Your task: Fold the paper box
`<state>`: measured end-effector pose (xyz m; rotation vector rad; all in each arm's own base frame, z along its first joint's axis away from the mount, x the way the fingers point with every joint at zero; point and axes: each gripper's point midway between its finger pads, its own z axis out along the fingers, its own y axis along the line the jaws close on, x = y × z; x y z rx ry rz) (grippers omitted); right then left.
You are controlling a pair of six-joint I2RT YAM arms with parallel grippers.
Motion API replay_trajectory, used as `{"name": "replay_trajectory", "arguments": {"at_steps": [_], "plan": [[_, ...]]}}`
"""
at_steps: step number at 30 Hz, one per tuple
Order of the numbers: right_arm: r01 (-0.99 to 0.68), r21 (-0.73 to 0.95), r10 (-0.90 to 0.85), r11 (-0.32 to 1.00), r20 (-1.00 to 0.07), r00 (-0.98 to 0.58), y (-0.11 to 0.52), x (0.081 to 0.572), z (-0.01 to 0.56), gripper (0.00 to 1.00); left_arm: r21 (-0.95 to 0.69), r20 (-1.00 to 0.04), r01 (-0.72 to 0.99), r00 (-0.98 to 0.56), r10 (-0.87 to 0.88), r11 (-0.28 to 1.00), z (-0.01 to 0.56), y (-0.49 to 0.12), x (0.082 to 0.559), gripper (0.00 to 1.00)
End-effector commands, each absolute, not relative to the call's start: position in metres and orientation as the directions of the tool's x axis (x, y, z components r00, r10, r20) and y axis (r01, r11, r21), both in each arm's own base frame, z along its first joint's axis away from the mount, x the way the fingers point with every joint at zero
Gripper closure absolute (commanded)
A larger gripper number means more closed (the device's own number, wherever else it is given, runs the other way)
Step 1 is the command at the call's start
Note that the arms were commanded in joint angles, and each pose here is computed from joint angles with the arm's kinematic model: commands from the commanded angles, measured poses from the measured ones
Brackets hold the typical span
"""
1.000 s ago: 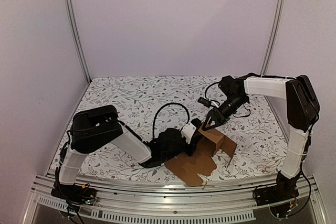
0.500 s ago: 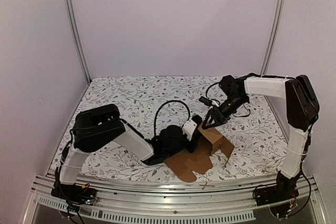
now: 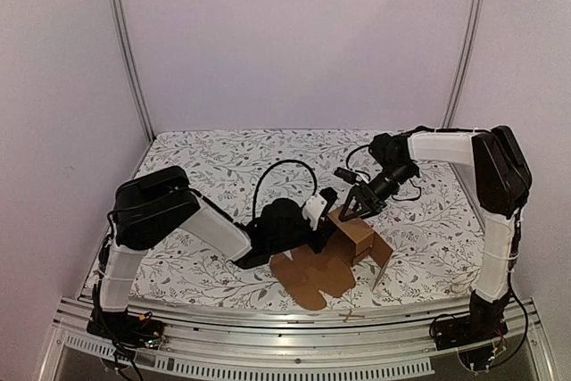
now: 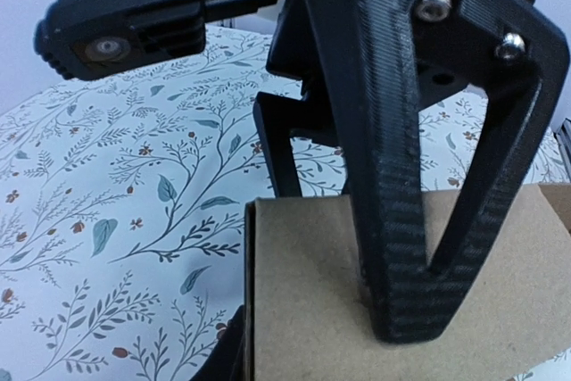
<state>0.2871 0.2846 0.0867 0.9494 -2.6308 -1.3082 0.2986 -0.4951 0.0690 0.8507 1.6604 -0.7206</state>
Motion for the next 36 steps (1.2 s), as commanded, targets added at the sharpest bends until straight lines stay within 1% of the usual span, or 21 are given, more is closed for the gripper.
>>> {"name": "replay_trajectory", "arguments": {"at_steps": [1, 4, 5, 6, 9, 13, 18, 22, 25, 29, 31, 33, 36], "plan": [[-0.446, 0.777, -0.541, 0.443, -0.166, -0.825, 0.289, 0.288, 0.087, 0.31, -0.042, -0.979, 0.84, -0.144, 0.147, 0.541, 0.089, -0.496, 0.305, 0.78], [-0.421, 0.787, -0.536, 0.451, -0.139, -0.833, 0.291, 0.29, 0.083, 0.29, -0.036, -0.978, 0.84, -0.14, 0.153, 0.542, 0.087, -0.496, 0.305, 0.79], [-0.417, 0.785, -0.536, 0.458, -0.131, -0.834, 0.291, 0.29, 0.081, 0.26, -0.035, -0.978, 0.839, -0.14, 0.154, 0.542, 0.086, -0.496, 0.305, 0.78], [-0.412, 0.785, -0.533, 0.463, -0.124, -0.837, 0.291, 0.292, 0.08, 0.25, -0.033, -0.978, 0.839, -0.138, 0.155, 0.543, 0.086, -0.496, 0.305, 0.78], [-0.408, 0.769, -0.535, 0.491, -0.103, -0.838, 0.288, 0.293, 0.071, 0.29, -0.026, -0.976, 0.84, -0.138, 0.168, 0.541, 0.082, -0.497, 0.305, 0.73], [-0.421, 0.757, -0.545, 0.5, -0.103, -0.832, 0.285, 0.292, 0.066, 0.31, -0.008, -0.968, 0.843, -0.143, 0.208, 0.537, 0.069, -0.5, 0.307, 0.71], [-0.417, 0.762, -0.546, 0.496, -0.1, -0.832, 0.285, 0.29, 0.066, 0.32, 0.005, -0.966, 0.846, -0.133, 0.221, 0.534, 0.063, -0.504, 0.309, 0.75], [-0.415, 0.763, -0.548, 0.495, -0.097, -0.831, 0.285, 0.29, 0.065, 0.33, 0.023, -0.963, 0.839, -0.128, 0.239, 0.543, 0.057, -0.505, 0.313, 0.74], [-0.409, 0.768, -0.548, 0.493, -0.091, -0.832, 0.285, 0.289, 0.064, 0.33, 0.041, -0.956, 0.816, -0.135, 0.259, 0.577, 0.052, -0.502, 0.32, 0.79], [-0.389, 0.786, -0.543, 0.48, -0.082, -0.836, 0.287, 0.287, 0.066, 0.32, 0.068, -0.962, 0.737, -0.131, 0.241, 0.672, 0.054, -0.491, 0.332, 0.85], [-0.389, 0.786, -0.546, 0.481, -0.078, -0.834, 0.286, 0.285, 0.065, 0.33, 0.076, -0.968, 0.711, -0.116, 0.223, 0.699, 0.061, -0.488, 0.332, 0.91], [-0.384, 0.788, -0.547, 0.482, -0.072, -0.834, 0.286, 0.284, 0.064, 0.32, 0.102, -0.967, 0.674, -0.105, 0.232, 0.732, 0.063, -0.486, 0.332, 0.99], [-0.365, 0.803, -0.543, 0.471, -0.061, -0.837, 0.287, 0.281, 0.065, 0.32, 0.129, -0.967, 0.605, -0.098, 0.235, 0.786, 0.066, -0.482, 0.334, 1.0]]}}
